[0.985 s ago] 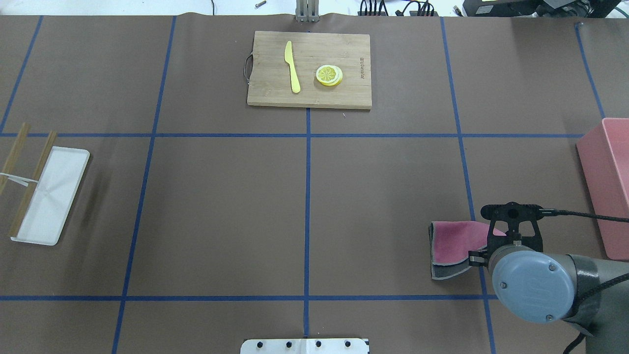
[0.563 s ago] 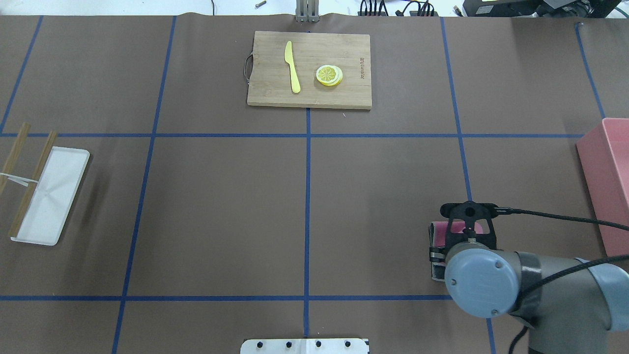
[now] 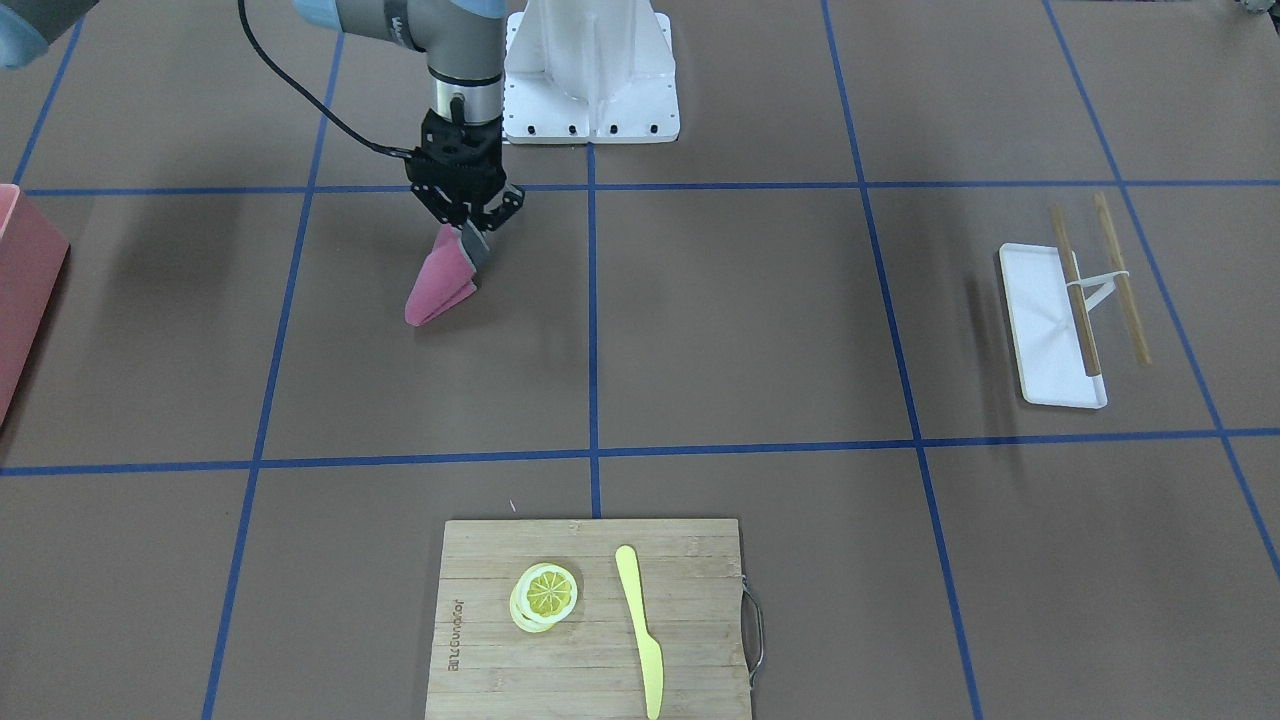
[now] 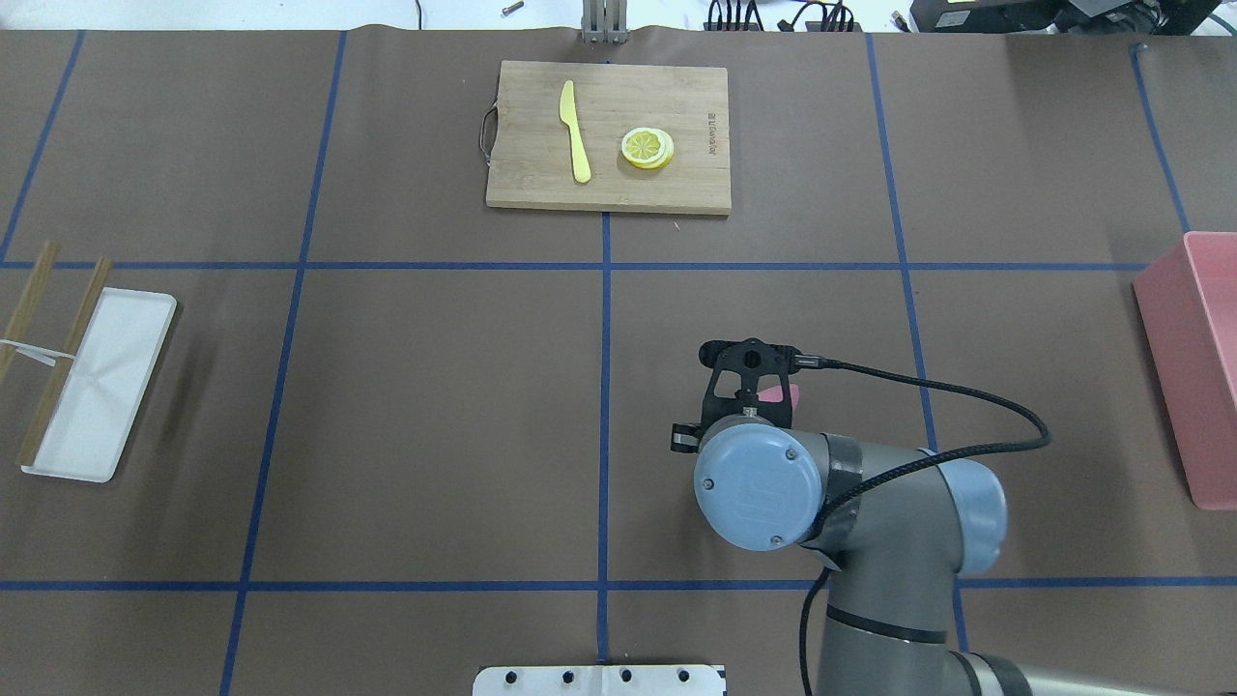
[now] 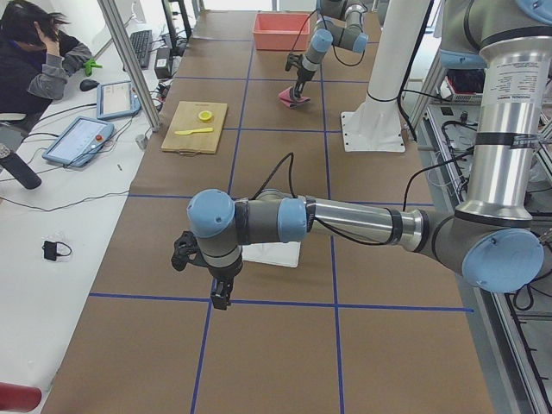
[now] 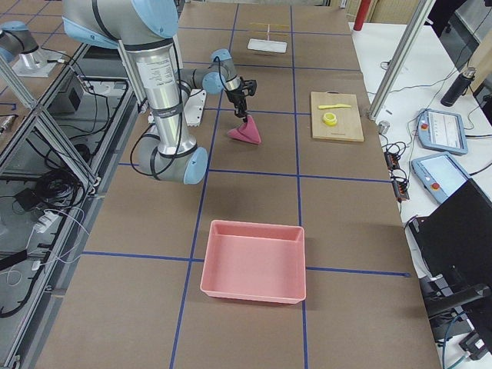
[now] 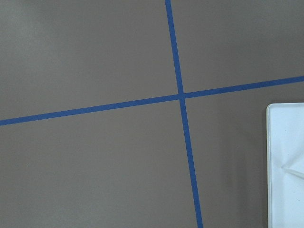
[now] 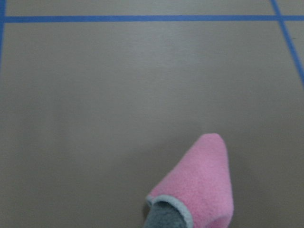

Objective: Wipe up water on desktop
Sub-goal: 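Wipe the sponge toward the table center once more with the right gripper, then carry the sponge to the pink bin and open the right gripper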

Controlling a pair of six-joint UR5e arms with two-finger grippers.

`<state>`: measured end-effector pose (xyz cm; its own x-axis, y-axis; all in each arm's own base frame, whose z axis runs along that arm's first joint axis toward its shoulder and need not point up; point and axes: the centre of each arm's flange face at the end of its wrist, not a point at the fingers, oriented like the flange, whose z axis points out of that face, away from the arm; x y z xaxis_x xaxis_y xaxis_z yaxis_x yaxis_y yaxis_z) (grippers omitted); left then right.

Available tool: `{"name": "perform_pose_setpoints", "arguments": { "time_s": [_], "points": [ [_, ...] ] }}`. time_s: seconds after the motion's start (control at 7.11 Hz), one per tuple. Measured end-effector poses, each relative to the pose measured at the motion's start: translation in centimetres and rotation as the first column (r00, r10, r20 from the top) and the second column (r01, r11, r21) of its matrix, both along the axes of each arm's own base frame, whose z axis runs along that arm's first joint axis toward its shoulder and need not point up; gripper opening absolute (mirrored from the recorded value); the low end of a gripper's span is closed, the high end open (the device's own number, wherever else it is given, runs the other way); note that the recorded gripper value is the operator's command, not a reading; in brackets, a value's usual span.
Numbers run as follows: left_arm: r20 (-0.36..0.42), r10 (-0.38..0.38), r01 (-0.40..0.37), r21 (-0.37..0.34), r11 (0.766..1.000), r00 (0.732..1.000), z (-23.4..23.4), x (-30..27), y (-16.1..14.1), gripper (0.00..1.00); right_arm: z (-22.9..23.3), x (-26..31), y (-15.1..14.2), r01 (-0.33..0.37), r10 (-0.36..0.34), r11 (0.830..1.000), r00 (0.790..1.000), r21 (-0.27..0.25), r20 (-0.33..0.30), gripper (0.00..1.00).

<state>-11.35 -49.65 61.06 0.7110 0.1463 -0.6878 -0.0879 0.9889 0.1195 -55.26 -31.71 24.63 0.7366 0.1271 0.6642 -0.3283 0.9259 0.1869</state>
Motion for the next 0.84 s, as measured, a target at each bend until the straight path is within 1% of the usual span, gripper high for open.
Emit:
{"name": "perform_pose_setpoints", "arguments": {
  "time_s": [0.14,0.28,0.42,0.56,0.7,0.84],
  "points": [
    [0.000,0.000,0.000,0.000,1.000,1.000,0.0,0.0,0.0,1.00,-1.4,-2.5,-1.5,-0.014,0.013,1.000,0.998,0.015,0.064,0.00],
    [0.000,0.000,0.000,0.000,1.000,1.000,0.0,0.0,0.0,1.00,-3.9,-3.8,-2.3,-0.037,0.035,0.999,0.992,0.014,0.124,0.00],
    [0.000,0.000,0.000,0.000,1.000,1.000,0.0,0.0,0.0,1.00,-7.0,-4.3,-2.7,-0.075,0.076,0.997,0.978,-0.012,0.195,0.00],
    [0.000,0.000,0.000,-0.001,1.000,1.000,0.0,0.0,0.0,1.00,-9.8,-4.2,-2.9,-0.112,0.121,0.993,0.959,-0.048,0.257,0.00],
    [-0.001,-0.002,0.002,-0.007,1.000,1.000,0.1,0.0,0.0,1.00,-11.3,-3.4,-3.6,-0.136,0.151,0.988,0.947,-0.071,0.285,0.00],
    [-0.012,-0.016,0.016,-0.024,1.000,1.000,0.2,0.1,0.2,1.00,-11.3,-1.6,-5.0,-0.131,0.146,0.989,0.952,-0.074,0.269,0.00]
  ]
}}
